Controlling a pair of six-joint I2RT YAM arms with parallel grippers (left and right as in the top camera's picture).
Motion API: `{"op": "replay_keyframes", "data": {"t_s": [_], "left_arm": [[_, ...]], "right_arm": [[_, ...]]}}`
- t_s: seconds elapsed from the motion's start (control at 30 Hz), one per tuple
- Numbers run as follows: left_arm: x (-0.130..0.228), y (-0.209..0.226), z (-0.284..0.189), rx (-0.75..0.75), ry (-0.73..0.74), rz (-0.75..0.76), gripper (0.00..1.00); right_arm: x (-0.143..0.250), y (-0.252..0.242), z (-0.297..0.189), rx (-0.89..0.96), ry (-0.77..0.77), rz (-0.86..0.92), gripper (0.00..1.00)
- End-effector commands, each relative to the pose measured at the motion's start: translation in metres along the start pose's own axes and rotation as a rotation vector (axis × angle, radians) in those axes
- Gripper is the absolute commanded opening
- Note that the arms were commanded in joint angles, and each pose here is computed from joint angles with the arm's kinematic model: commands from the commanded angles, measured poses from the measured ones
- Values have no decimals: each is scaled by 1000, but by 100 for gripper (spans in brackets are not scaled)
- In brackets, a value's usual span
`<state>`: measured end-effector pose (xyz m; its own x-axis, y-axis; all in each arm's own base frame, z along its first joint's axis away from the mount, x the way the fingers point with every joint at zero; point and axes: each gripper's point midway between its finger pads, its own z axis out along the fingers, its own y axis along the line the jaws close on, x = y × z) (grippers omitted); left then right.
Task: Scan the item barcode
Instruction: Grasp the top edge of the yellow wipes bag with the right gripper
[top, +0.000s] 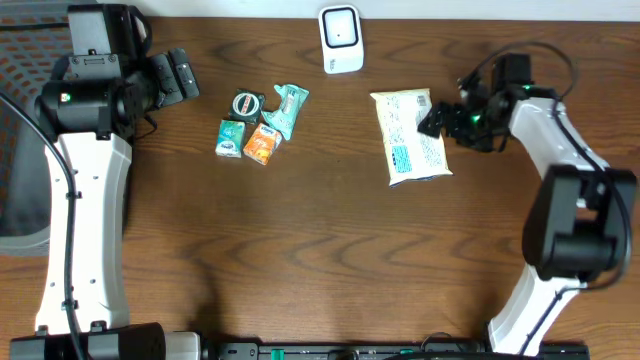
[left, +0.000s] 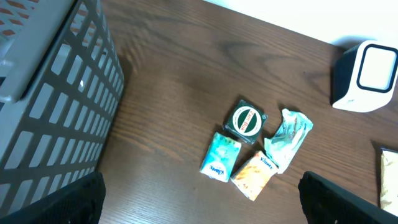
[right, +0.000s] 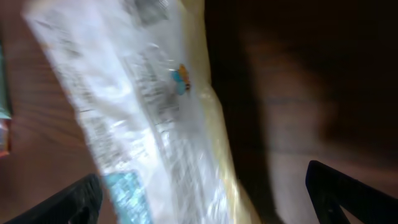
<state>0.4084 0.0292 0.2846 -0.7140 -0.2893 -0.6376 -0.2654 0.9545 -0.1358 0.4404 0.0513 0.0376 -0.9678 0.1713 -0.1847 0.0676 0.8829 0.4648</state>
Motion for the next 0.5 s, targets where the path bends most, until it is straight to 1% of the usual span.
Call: {"op": "replay_keyframes", "data": {"t_s": [0.0, 0.03, 0.17, 0.23, 0.33, 0.37, 0.4, 0.47], "left_arm": [[2, 2, 3, -15, 9, -8, 98], [2, 3, 3, -15, 9, -8, 98], [2, 3, 3, -15, 9, -7, 98], [2, 3, 3, -15, 9, -8, 98], [2, 3, 3, -15, 9, -8, 98], [2, 3, 3, -15, 9, -8, 98], [2, 3, 3, -15, 9, -8, 98], [2, 3, 3, -15, 9, -8, 98]], "right_arm": [[7, 1, 20, -65, 46, -6, 99], [9, -3, 26, -65, 57, 2, 99], [16, 5, 44, -162, 92, -23, 96], [22, 6, 54, -163, 116, -23, 92], [34, 8, 73, -156, 163, -29, 81], [38, 10, 80, -157, 178, -34, 74], [42, 11, 86, -157, 191, -39, 64], [48, 14, 96, -157, 210, -43, 31]]}}
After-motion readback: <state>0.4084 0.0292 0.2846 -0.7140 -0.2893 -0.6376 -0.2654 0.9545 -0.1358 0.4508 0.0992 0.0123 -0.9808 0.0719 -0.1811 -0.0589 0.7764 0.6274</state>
